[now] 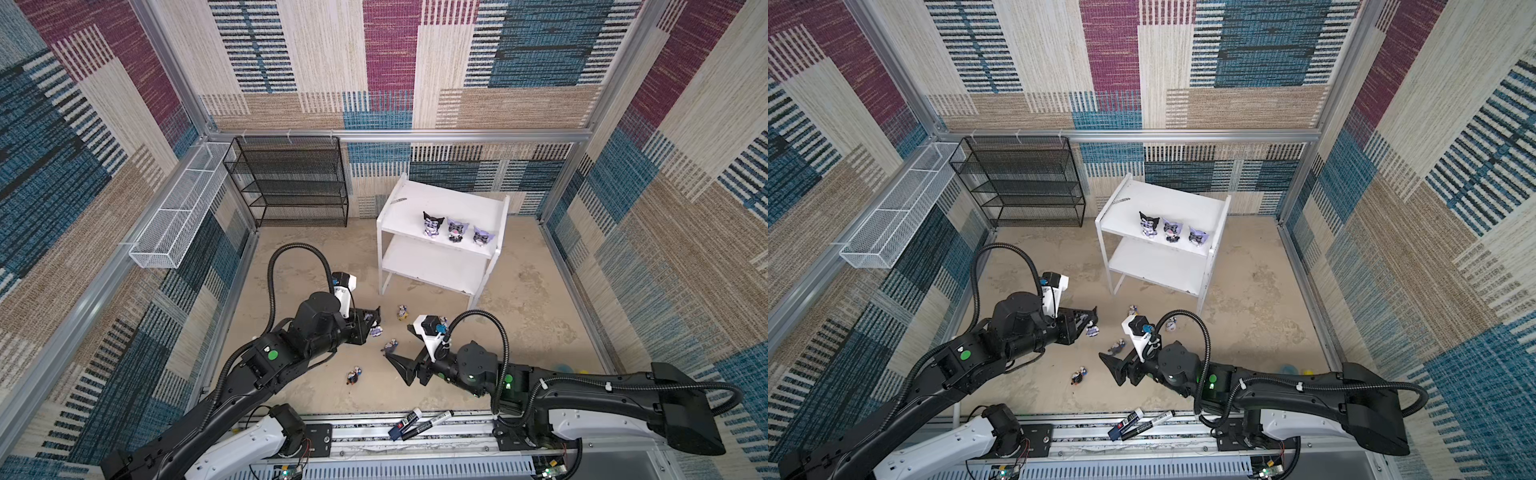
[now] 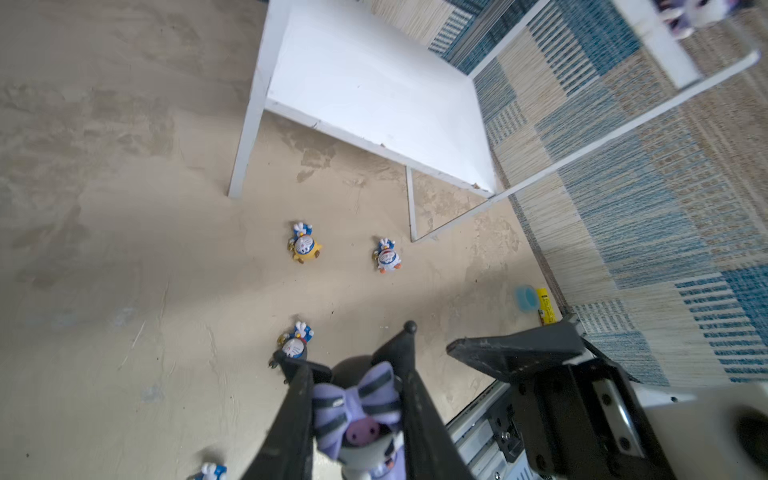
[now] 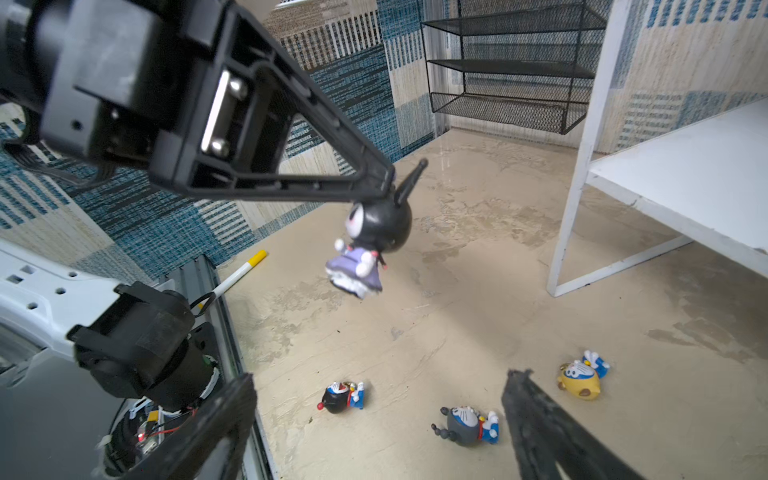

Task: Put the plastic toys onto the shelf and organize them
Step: 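Carry the Kuromi with the left gripper onto the shelf top while the right arm withdraws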

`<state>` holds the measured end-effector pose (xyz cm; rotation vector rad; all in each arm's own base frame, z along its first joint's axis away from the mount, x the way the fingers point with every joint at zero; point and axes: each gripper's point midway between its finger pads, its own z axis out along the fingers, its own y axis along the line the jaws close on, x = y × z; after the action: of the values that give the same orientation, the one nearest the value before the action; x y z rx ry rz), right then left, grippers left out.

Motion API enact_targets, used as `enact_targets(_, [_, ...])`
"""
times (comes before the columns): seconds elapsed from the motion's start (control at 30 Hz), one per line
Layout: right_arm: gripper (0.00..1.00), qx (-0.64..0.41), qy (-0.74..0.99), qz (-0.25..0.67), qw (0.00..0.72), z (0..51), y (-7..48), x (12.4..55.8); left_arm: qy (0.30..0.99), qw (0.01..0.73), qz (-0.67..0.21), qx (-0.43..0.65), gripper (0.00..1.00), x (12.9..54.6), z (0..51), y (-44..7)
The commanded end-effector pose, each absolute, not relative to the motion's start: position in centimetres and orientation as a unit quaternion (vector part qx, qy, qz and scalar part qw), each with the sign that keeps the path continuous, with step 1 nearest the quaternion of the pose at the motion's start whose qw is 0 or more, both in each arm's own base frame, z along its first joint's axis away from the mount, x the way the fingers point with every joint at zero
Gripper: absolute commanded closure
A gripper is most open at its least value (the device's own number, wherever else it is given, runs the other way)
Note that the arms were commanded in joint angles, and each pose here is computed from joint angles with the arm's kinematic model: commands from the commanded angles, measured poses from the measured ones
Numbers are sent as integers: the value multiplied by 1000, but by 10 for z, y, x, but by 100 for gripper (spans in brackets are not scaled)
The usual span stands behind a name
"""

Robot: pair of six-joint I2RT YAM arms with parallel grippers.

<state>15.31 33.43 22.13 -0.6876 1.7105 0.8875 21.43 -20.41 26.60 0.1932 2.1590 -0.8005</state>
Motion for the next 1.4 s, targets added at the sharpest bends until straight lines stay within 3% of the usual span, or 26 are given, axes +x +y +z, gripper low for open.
enact_targets(0.0, [5, -287, 720, 402, 488, 221, 336, 144, 817, 479, -298, 116, 89, 222, 295, -199])
enact_targets(0.37, [0, -294, 726, 406, 470, 209, 315, 132, 720, 612, -261, 197, 96, 234, 381, -212])
enact_targets(0.77, [0, -230, 722, 411, 507, 246, 246, 128, 607, 726, -207, 249, 96, 271, 455, -260])
enact_targets(0.97, [0, -204, 701, 413, 544, 281, 216, 128, 576, 753, -185, 258, 98, 289, 463, -278])
enact_targets(1.37, [1, -196, 705, 390, 559, 291, 205, 134, 579, 760, -152, 254, 100, 321, 456, -295])
